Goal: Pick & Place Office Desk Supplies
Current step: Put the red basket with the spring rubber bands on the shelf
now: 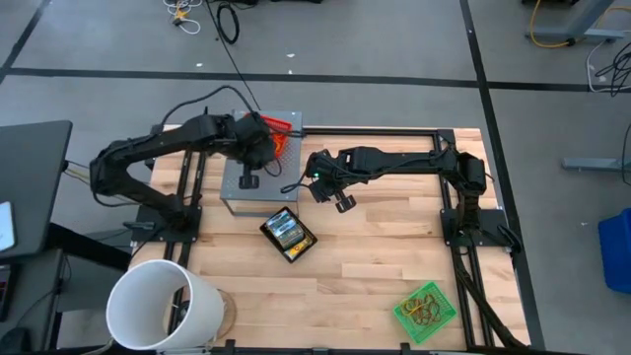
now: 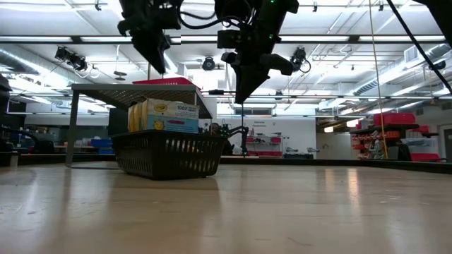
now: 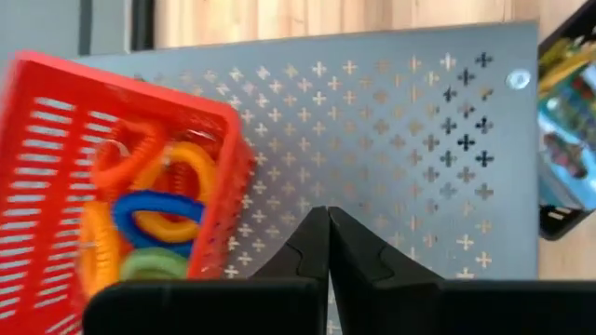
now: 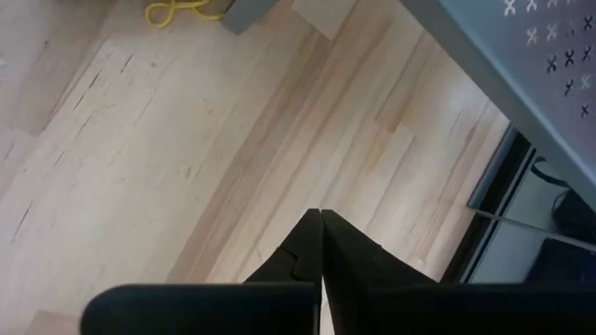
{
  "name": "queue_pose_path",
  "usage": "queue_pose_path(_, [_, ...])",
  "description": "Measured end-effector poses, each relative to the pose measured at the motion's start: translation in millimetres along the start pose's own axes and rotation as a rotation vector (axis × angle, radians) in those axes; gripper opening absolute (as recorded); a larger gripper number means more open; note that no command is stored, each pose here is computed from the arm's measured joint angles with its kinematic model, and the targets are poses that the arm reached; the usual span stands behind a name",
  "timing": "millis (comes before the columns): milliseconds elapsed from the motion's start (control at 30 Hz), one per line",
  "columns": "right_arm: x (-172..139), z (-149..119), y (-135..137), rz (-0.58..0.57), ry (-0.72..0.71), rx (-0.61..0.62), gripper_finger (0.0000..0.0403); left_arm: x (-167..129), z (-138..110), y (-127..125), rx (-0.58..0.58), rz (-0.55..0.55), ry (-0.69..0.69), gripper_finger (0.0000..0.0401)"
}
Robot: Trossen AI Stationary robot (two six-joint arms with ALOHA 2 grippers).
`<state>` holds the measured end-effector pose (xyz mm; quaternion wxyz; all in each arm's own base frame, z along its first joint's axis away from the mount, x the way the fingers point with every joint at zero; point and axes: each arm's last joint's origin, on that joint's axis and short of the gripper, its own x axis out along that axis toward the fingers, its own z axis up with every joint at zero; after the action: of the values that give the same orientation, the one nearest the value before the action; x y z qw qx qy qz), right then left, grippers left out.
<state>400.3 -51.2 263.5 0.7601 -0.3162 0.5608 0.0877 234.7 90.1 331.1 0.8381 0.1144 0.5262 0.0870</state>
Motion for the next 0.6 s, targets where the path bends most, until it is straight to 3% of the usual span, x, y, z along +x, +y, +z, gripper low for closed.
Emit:
queue_pose_path(267, [0.0, -0.4, 0.3, 0.004, 0.004, 0.001, 0.0003, 35.8, 10.3, 5.3, 0.003, 0.054, 0.091, 0.0002])
queue_pose_path(600, [0.0, -1.2, 1.1, 0.011, 0.012, 0.02, 0.0004, 48.5, 13.1, 23.8, -0.04, 0.1, 0.049, 0.0001])
